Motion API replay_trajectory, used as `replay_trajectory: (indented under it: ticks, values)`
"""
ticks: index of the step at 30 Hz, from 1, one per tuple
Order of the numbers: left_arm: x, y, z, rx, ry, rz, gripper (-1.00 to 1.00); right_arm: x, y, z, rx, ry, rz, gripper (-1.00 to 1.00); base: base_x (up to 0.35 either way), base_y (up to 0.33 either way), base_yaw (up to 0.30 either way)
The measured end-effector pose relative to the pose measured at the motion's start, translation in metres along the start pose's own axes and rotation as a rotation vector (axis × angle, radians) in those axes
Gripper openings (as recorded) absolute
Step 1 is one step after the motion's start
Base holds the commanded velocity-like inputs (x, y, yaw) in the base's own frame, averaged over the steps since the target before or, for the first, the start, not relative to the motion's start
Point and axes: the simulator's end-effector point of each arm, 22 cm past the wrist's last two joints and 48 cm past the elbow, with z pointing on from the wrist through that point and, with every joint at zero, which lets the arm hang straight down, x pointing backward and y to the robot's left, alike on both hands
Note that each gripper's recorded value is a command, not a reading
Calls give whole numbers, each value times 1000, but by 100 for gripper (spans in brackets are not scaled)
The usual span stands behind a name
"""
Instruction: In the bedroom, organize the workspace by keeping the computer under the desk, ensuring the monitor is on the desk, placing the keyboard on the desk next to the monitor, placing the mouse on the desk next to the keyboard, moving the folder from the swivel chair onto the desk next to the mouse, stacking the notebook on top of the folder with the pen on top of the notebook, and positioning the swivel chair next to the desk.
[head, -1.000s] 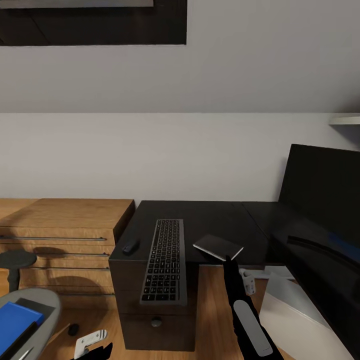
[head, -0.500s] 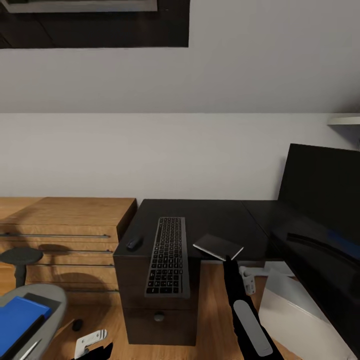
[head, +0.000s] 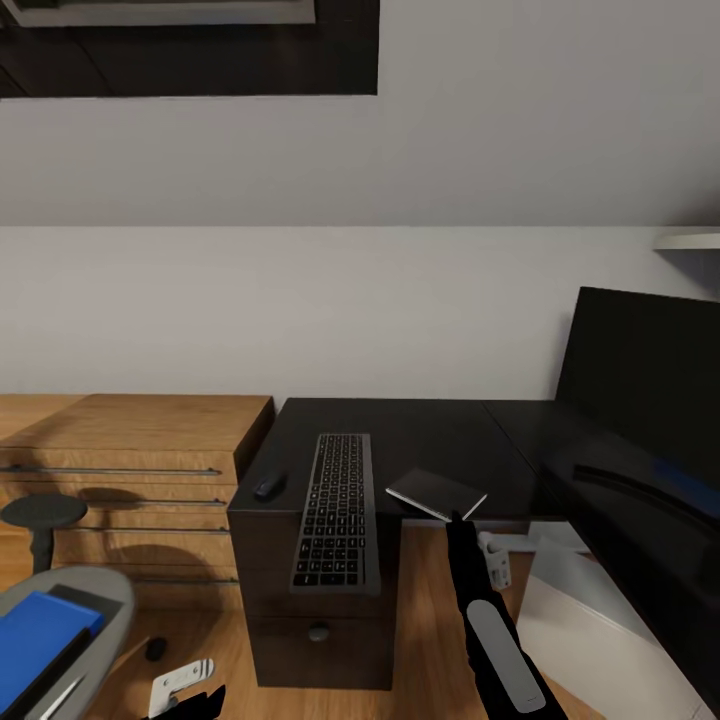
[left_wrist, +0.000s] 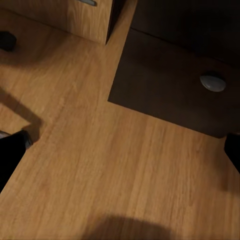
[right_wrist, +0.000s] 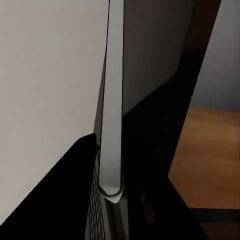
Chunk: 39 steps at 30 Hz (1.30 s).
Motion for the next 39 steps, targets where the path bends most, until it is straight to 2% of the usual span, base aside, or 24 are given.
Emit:
replay_trajectory:
  ticks: [39]
  values:
    - [1, -2, 0, 3, 1, 1, 100, -1, 0, 0, -1, 1, -7, -100, -14, 0, 0]
